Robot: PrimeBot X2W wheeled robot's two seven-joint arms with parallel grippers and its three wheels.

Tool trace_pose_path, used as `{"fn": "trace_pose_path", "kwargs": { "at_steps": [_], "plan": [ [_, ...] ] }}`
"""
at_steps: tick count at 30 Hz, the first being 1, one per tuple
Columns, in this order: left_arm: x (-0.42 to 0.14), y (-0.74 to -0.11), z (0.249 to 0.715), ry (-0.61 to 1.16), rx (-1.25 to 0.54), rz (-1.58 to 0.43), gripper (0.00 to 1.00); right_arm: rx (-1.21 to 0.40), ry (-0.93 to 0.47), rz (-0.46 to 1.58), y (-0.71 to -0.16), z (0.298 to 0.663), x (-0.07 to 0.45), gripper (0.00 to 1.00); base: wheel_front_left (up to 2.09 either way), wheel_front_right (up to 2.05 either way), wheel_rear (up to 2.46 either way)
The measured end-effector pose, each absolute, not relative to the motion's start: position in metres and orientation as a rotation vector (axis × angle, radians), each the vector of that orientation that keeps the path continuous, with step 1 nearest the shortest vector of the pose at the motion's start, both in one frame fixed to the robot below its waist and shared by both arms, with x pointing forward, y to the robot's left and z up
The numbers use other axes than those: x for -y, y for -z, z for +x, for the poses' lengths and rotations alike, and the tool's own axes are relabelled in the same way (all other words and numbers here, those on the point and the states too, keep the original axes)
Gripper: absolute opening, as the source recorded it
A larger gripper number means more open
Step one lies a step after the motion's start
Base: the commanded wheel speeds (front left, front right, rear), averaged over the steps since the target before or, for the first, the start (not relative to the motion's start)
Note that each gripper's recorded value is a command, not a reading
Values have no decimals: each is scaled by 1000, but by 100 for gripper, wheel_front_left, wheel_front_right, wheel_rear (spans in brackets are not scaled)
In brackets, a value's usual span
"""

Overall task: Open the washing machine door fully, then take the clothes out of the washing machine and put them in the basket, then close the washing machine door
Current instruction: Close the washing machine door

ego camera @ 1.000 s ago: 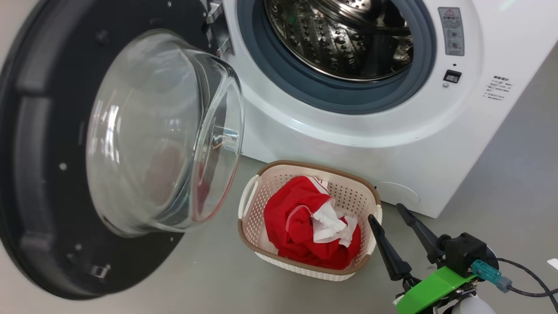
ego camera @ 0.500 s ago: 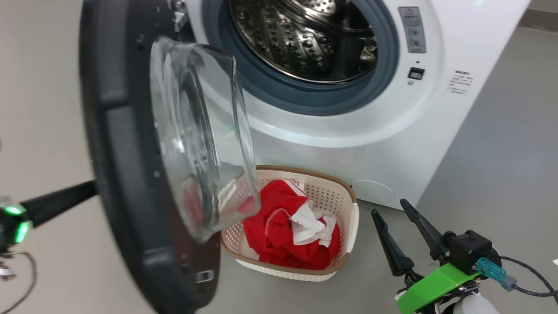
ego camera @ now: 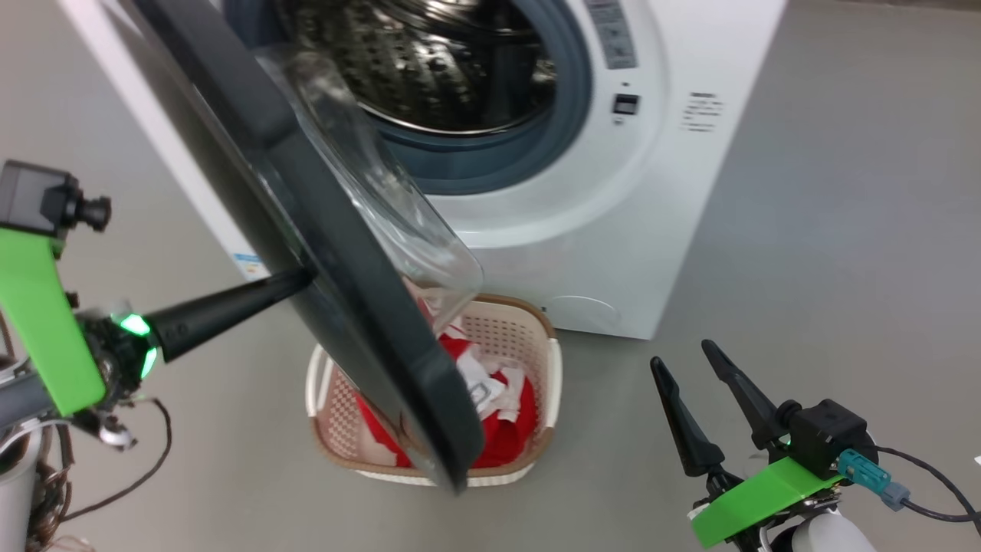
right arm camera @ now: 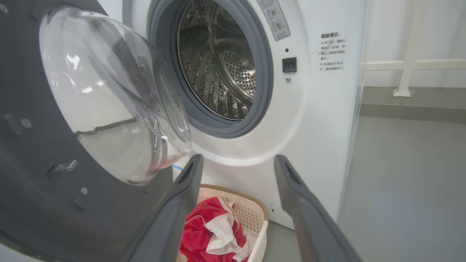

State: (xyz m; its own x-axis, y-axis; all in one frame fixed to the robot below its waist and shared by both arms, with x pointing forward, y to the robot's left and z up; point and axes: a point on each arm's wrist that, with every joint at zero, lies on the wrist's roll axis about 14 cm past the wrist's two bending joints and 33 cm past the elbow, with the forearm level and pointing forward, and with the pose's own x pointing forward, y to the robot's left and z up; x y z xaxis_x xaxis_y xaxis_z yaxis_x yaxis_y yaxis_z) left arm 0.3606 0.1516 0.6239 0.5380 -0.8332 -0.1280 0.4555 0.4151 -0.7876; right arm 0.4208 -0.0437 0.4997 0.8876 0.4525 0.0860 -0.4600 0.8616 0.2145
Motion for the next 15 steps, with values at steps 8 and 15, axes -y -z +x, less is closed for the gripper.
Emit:
{"fn": "trace_pose_path", "kwargs": {
  "at_steps": [8,15],
  "plan": [
    [-117,-628,402,945,-553,-784,0,33,-362,242,-495,420,79,100,0,0,0],
    [-94,-623,442,971,-557,-786,0,45,-271,227,-495,422,108,100,0,0,0]
  ]
}}
